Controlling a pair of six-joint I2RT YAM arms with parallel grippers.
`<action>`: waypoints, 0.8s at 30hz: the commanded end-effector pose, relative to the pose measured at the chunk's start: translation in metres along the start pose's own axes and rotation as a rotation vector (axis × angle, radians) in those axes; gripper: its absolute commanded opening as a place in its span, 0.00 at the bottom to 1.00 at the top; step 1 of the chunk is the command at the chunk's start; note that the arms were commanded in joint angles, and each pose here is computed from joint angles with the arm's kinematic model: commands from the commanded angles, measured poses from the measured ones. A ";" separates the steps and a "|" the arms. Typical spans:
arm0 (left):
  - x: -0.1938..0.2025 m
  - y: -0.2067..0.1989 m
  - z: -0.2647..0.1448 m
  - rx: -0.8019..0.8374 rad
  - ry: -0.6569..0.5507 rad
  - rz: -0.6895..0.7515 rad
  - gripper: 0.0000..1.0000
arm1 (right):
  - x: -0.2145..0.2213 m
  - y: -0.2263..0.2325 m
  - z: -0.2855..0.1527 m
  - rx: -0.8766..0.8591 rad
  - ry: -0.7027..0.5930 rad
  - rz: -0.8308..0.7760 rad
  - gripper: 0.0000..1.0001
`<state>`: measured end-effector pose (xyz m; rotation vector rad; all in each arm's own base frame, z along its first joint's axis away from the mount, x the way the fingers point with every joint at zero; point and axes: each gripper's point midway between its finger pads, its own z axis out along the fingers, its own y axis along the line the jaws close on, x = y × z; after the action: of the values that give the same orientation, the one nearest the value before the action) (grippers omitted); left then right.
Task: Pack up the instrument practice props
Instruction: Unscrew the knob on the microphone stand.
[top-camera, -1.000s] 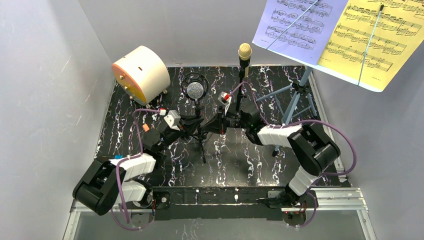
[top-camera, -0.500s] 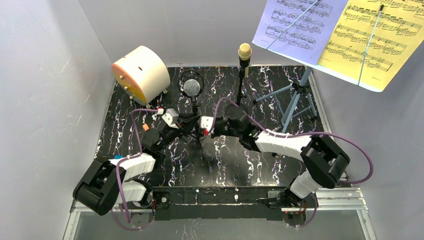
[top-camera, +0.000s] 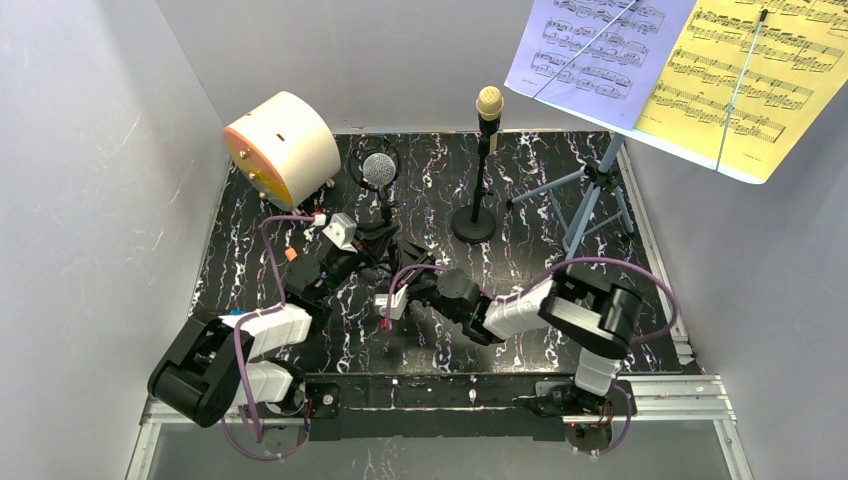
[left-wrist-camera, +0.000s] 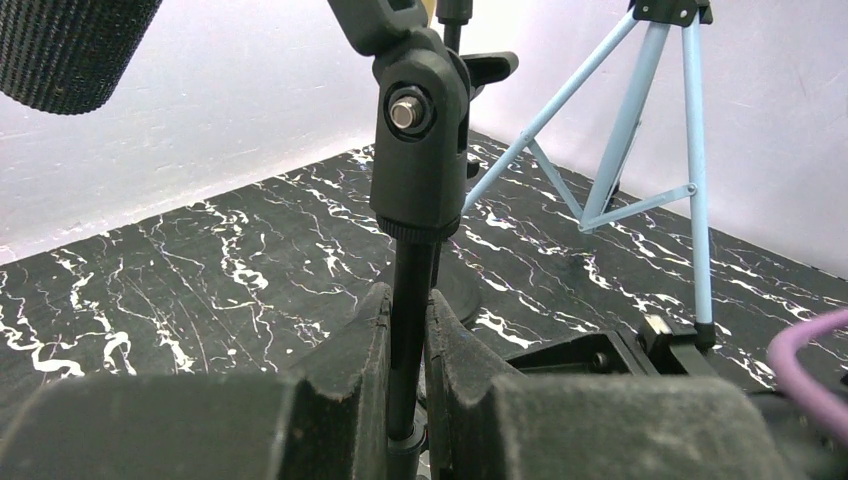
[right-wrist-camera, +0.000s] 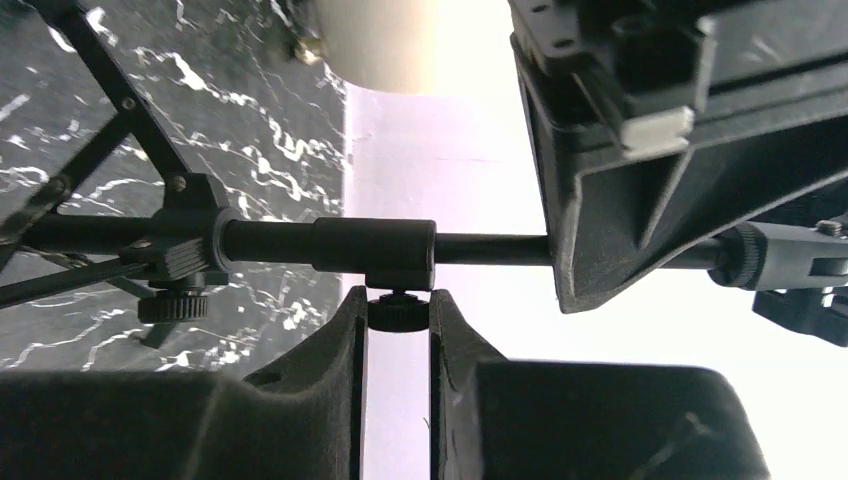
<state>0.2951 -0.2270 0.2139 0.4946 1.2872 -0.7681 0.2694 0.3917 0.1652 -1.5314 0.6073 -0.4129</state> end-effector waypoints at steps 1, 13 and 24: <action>0.044 -0.020 -0.012 0.074 0.160 -0.104 0.00 | 0.034 0.013 -0.005 0.031 0.174 -0.143 0.01; 0.045 -0.018 -0.013 0.060 0.166 -0.091 0.00 | -0.005 0.012 -0.006 -0.119 0.026 0.578 0.59; 0.048 -0.017 -0.013 0.063 0.175 -0.089 0.00 | -0.014 -0.013 -0.033 -0.295 -0.085 1.503 0.75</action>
<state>0.2949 -0.2282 0.2137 0.5038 1.2856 -0.7675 0.2580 0.3703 0.1667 -1.2112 1.3369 0.4576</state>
